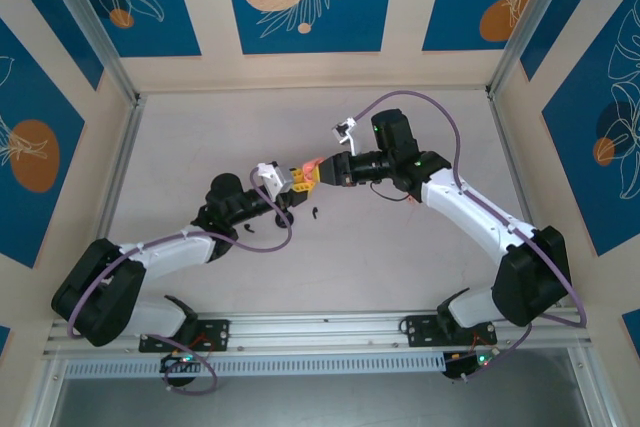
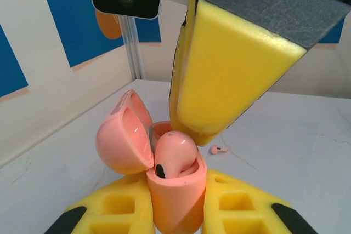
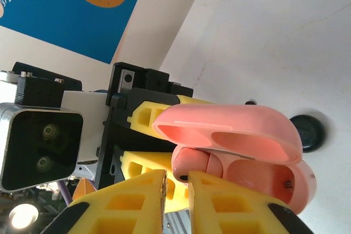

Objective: Insert wireless bluetooth earbuds into charging case

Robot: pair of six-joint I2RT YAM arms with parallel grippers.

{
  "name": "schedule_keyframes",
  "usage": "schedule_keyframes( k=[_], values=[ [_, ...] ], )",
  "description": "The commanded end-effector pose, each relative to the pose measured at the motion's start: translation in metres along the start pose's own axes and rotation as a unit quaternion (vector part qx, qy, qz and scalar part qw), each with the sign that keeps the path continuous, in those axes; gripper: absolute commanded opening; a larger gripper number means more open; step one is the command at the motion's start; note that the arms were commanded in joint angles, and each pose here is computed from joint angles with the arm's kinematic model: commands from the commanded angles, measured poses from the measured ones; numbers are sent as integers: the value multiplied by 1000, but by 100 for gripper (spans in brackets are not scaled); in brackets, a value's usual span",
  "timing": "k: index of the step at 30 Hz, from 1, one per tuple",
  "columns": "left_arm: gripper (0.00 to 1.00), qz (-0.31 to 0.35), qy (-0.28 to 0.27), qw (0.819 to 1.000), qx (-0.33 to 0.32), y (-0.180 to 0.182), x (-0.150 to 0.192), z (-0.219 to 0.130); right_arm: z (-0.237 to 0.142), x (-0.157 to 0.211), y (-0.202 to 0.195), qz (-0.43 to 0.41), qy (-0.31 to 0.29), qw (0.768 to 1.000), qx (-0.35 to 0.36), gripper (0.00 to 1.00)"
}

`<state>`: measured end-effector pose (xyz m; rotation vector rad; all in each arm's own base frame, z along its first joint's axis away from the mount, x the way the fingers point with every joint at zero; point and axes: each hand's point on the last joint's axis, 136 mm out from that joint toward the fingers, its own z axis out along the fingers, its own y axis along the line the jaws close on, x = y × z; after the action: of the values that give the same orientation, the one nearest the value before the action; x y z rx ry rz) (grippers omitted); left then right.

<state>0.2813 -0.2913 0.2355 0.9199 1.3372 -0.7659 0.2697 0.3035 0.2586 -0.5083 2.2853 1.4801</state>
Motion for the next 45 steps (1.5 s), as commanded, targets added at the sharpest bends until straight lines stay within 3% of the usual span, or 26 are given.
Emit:
schedule_keyframes(
  k=[1, 9, 16, 23, 29, 33, 40, 45],
  values=[
    [13, 19, -19, 1000, 11, -5, -13, -3, 3, 1, 0, -4, 9, 1000, 6, 20],
    [13, 22, 10, 1000, -6, 0, 5, -4, -9, -2, 7, -15, 6, 1000, 13, 23],
    [12, -2, 32, 999, -4, -1, 30, -1, -55, -8, -1, -6, -13, 998, 56, 30],
    [12, -23, 34, 999, 1, -2, 37, 4, -106, 5, -93, 69, 27, 971, 229, 33],
    [12, -29, 41, 999, -1, -2, 44, 3, -135, 20, -174, 155, 65, 933, 319, 37],
    [12, -26, 44, 999, -3, -1, 45, 3, -145, 31, -218, 167, 112, 902, 383, 42],
    [12, -21, 50, 999, -3, -1, 47, 4, -158, 48, -272, 159, 194, 854, 456, 50],
    [12, -23, 53, 998, -2, -1, 49, 4, -159, 44, -288, 152, 198, 851, 462, 52]
  ],
)
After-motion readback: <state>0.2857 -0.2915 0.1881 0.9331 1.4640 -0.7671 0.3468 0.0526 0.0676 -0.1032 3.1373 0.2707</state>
